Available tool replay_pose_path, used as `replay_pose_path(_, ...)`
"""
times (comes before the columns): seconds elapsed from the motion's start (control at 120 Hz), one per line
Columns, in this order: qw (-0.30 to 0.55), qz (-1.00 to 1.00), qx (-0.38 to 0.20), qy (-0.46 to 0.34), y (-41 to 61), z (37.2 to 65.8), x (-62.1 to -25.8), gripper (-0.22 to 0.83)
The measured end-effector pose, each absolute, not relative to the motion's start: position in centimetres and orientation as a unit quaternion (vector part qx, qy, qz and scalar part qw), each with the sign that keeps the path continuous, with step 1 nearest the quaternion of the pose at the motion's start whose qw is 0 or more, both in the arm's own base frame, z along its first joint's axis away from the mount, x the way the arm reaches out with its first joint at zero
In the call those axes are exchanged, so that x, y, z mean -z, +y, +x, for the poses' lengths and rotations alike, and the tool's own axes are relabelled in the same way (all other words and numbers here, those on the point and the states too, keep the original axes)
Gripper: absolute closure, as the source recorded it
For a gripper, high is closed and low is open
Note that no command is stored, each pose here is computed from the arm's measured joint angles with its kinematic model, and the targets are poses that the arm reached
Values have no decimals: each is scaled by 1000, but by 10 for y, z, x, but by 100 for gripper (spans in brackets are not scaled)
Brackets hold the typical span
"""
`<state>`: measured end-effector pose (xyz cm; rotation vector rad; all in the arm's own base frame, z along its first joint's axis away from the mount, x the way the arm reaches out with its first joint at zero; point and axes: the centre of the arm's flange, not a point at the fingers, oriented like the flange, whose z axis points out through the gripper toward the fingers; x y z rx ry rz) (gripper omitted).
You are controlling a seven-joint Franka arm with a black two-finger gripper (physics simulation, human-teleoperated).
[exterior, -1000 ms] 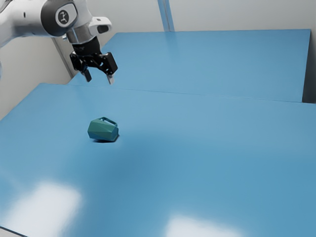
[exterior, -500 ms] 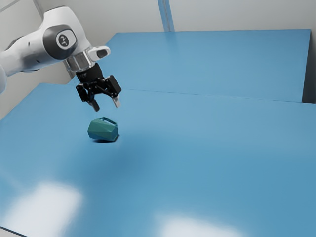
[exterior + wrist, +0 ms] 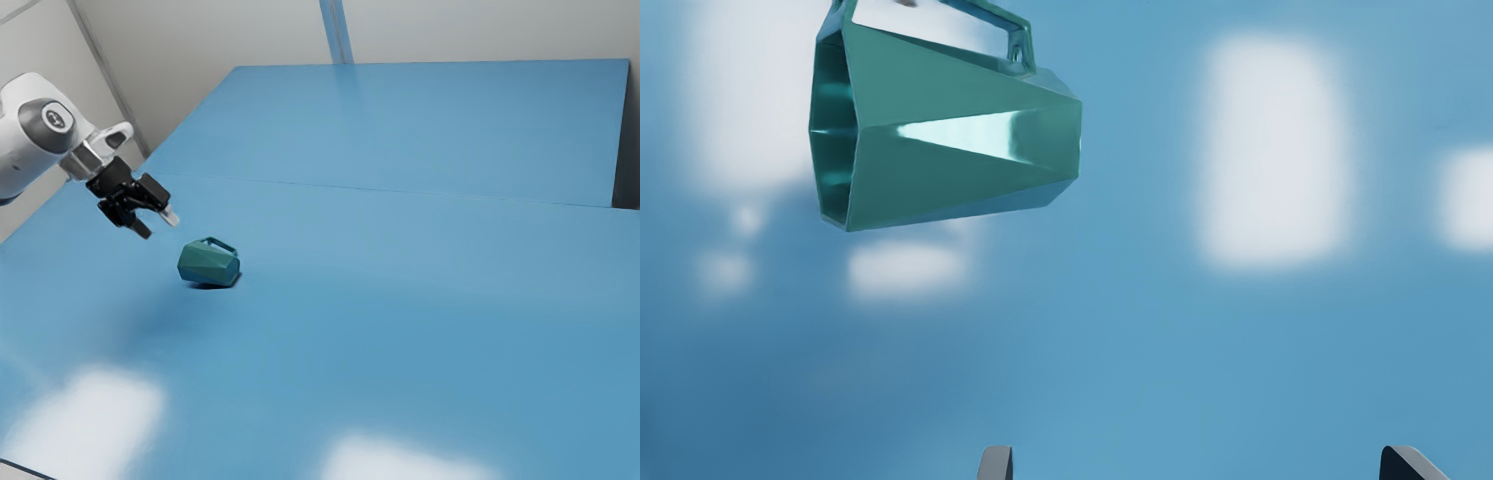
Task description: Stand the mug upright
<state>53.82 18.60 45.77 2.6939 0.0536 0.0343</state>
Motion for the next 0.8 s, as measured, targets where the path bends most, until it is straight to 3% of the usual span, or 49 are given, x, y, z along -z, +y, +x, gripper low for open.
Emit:
replay_pose_path(0.35, 286, 955, -77, 6, 272, 560, -407, 0)
replay_pose_path(0.567, 336, 938, -84, -19, 299, 586, -353, 0)
replay_pose_path(0.8, 391, 915, -86, -42, 292, 594, -317, 0)
